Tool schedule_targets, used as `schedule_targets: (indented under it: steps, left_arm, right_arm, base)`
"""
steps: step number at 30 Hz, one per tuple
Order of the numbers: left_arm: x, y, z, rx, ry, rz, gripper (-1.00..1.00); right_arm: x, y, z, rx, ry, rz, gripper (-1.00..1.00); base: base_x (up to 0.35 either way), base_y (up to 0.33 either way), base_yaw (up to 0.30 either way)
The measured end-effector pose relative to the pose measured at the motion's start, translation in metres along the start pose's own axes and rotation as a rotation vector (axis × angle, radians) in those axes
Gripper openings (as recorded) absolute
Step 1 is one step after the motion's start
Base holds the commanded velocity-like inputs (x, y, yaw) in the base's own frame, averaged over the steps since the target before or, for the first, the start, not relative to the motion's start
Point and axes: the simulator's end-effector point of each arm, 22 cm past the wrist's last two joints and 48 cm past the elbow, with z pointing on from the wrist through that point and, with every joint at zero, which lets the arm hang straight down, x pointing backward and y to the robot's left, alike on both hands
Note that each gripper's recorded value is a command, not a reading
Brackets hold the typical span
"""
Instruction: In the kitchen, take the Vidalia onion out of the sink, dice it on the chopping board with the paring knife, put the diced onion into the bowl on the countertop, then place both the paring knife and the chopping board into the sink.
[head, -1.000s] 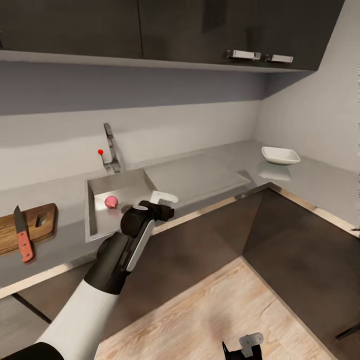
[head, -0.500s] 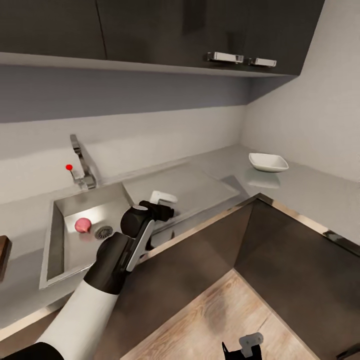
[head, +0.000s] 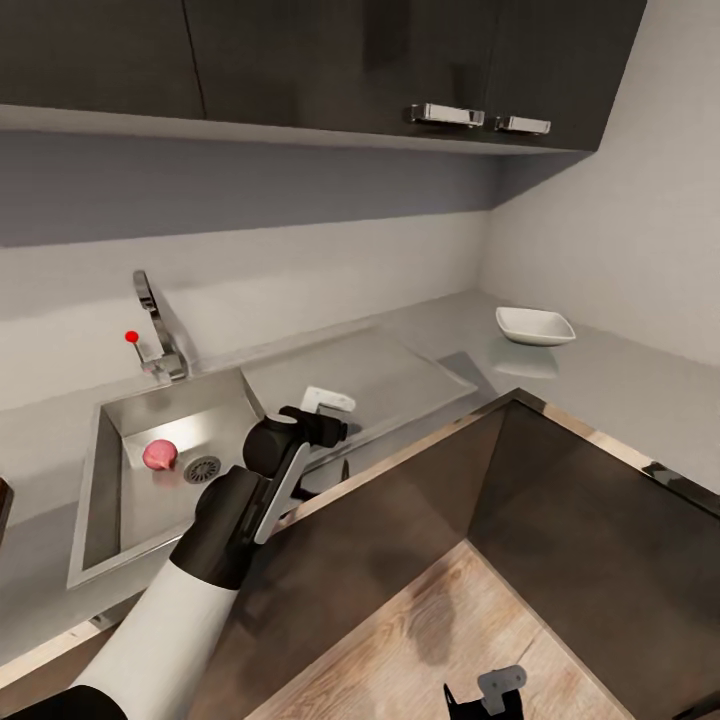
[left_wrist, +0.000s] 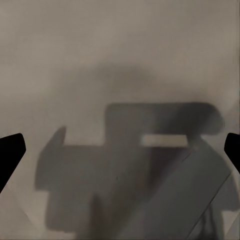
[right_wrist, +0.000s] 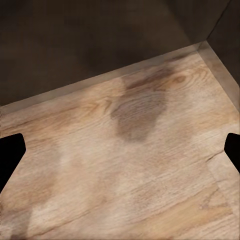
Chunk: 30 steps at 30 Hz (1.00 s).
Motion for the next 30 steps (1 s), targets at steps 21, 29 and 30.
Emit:
schedule_targets:
  steps: [21,29,30]
  left_arm:
    - [0.003,-0.001,0.001,0.002,0.031,0.005,1.0]
    - [-0.002,0.001,-0.002,0.002,0.047,0.007,1.0]
    - [-0.003,0.001,-0.003,0.002,0.047,0.007,1.0]
  right_arm:
    - [-0.008,0.007,-0.006,-0.007,0.0,0.006,1.0]
    - [-0.018,0.01,-0.015,-0.01,0.003,0.009,1.0]
    - [-0.018,0.01,-0.016,-0.011,0.004,0.009,1.0]
  base:
    - [0.0,0.0,0.0]
    - [0.0,0.0,0.0]
    - [0.0,0.0,0.0]
